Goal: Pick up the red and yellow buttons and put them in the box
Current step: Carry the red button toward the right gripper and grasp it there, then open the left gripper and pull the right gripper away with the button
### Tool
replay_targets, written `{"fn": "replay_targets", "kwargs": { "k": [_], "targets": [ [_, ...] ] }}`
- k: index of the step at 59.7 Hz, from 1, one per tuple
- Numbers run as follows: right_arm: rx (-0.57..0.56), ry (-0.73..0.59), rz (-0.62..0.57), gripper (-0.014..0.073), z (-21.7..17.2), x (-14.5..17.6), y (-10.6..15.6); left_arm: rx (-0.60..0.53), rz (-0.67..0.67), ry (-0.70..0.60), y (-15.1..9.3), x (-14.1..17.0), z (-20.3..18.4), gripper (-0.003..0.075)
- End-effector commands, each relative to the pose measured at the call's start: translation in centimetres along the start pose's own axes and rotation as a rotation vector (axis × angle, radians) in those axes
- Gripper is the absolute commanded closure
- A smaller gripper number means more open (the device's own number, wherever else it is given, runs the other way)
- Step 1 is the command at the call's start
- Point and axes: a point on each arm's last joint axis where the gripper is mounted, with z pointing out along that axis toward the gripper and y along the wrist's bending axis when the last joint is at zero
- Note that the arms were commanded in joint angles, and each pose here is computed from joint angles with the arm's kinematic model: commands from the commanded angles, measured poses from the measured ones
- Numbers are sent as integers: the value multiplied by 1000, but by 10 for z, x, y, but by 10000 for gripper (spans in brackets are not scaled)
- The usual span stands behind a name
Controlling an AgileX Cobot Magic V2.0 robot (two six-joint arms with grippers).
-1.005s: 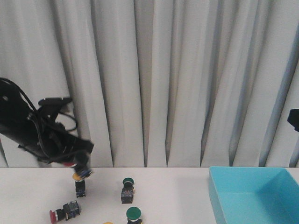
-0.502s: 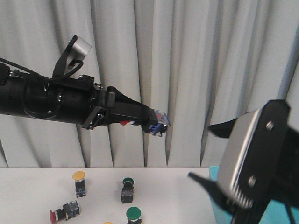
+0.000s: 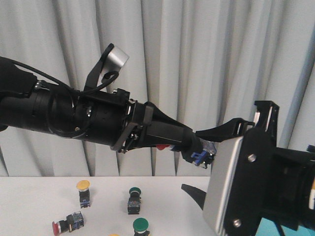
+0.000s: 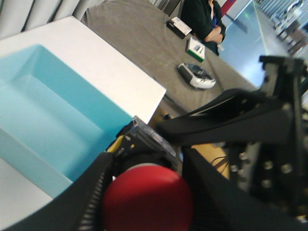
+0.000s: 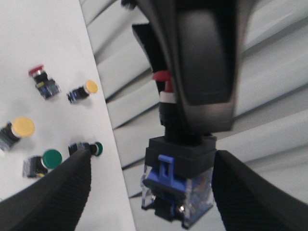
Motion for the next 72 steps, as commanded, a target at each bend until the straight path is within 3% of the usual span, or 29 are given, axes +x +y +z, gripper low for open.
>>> {"fn": "replay_targets", "kwargs": {
  "k": [1, 12, 28, 39, 52, 64, 72],
  "targets": [
    [97, -43, -82, 88, -3, -8, -15, 62, -65, -102, -27, -13, -14, 716],
    [117, -41, -110, 88, 6, -8, -15, 62, -90, -107, -27, -14, -14, 716],
    [171, -107, -32, 108, 12, -12, -19, 61, -106, -134, -27, -16, -14, 716],
    [156, -102, 5, 286, 19, -11, -16, 90, -123, -148, -29, -17, -14, 716],
    [158, -111, 19, 603, 21, -11, -16, 83, -108, -144, -29, -17, -14, 715],
    [164, -122, 39, 601, 21, -12, -17, 49, -33, -161, -26, -18, -14, 678],
    [164, -122, 39, 599, 21, -12, -17, 7, 22, -183, -23, -20, -14, 585]
  ]
}}
